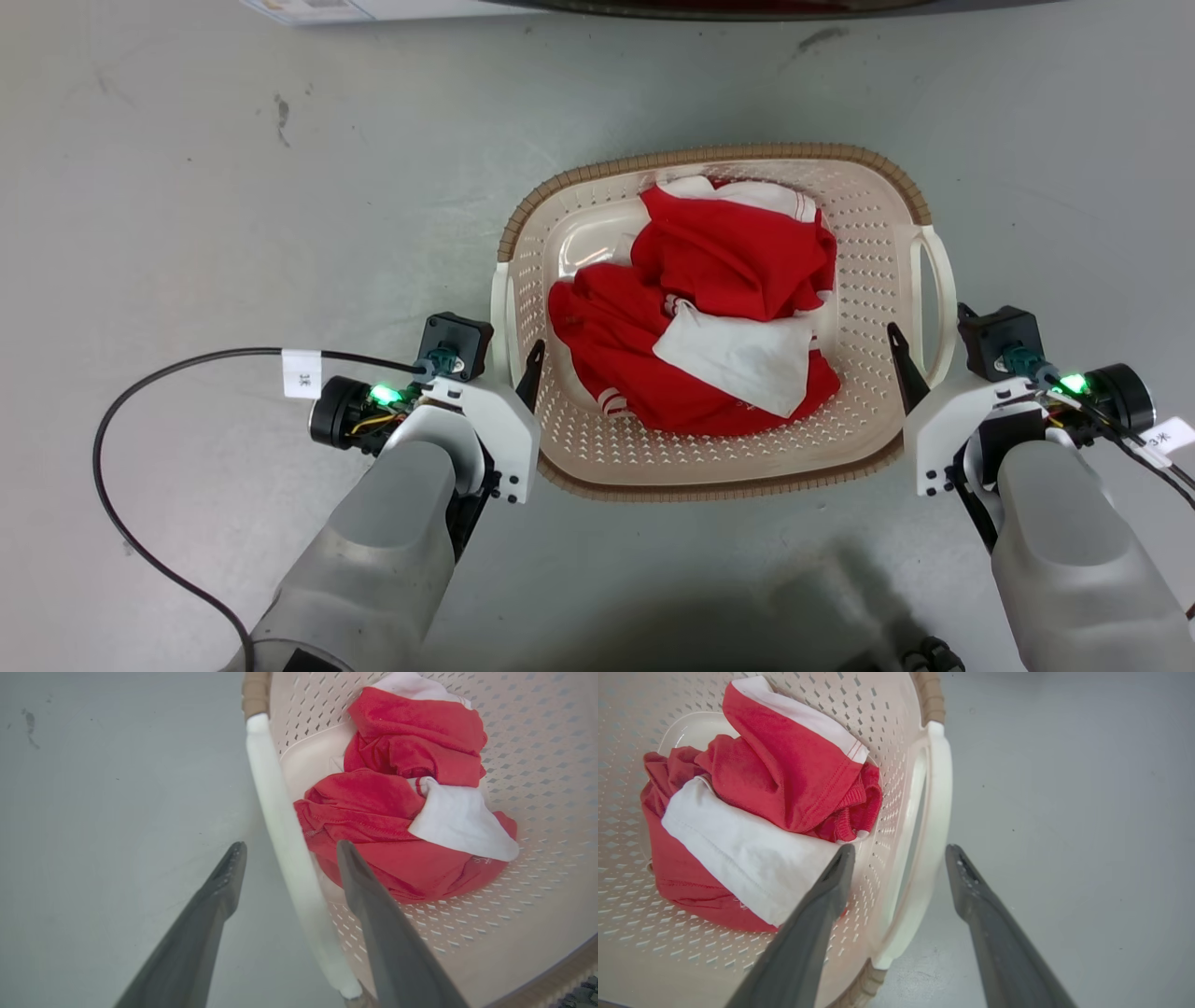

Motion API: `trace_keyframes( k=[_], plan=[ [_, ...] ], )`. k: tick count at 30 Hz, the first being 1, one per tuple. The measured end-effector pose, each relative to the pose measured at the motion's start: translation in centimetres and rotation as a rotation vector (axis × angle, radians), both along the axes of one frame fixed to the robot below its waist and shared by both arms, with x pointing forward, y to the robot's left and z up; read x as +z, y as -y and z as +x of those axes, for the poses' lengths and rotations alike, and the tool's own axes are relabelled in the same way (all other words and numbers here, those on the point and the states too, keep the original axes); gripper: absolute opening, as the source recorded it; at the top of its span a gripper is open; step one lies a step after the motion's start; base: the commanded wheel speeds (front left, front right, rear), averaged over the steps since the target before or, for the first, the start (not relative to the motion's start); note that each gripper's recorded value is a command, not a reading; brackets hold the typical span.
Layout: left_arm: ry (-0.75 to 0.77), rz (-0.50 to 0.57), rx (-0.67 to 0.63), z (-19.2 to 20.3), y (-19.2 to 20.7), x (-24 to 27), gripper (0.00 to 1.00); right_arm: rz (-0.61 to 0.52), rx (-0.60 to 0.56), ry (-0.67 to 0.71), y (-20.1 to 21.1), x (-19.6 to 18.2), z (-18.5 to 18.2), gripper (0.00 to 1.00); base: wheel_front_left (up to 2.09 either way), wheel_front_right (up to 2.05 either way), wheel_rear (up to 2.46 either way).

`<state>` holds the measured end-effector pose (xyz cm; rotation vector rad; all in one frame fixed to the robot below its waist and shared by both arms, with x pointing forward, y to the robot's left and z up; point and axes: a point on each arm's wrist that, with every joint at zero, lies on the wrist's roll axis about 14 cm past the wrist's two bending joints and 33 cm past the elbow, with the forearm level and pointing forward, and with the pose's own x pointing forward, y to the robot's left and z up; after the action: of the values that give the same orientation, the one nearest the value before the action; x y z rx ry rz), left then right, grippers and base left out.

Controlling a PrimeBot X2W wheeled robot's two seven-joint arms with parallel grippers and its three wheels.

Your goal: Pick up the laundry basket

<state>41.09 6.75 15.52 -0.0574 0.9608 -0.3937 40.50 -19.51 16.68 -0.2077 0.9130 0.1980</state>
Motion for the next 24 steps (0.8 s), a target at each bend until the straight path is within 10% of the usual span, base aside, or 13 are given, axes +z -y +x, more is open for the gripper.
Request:
trace_keyframes(
  k=[7,8,9,24],
  plan=[
    [-0.030,0.006,-0.018,-0.4,0.3,-1.3,1.00,0.001,-0.013,-0.036,0.1,-1.3,-0.4,1.00,0.00,0.00,0.00],
    [-0.035,0.008,-0.023,-0.5,0.2,-1.4,0.48,0.001,-0.013,-0.039,0.0,-1.4,-0.4,0.25,0.00,0.00,0.00],
    [-0.037,0.010,-0.027,-0.6,0.3,-1.5,0.00,0.000,-0.009,-0.042,0.0,-1.4,-0.4,0.00,0.00,0.00,0.00],
    [-0.021,0.011,-0.026,0.1,0.2,-0.1,0.00,0.013,-0.011,-0.024,-0.6,-0.2,0.0,0.00,0.00,0.00,0.00]
  ],
)
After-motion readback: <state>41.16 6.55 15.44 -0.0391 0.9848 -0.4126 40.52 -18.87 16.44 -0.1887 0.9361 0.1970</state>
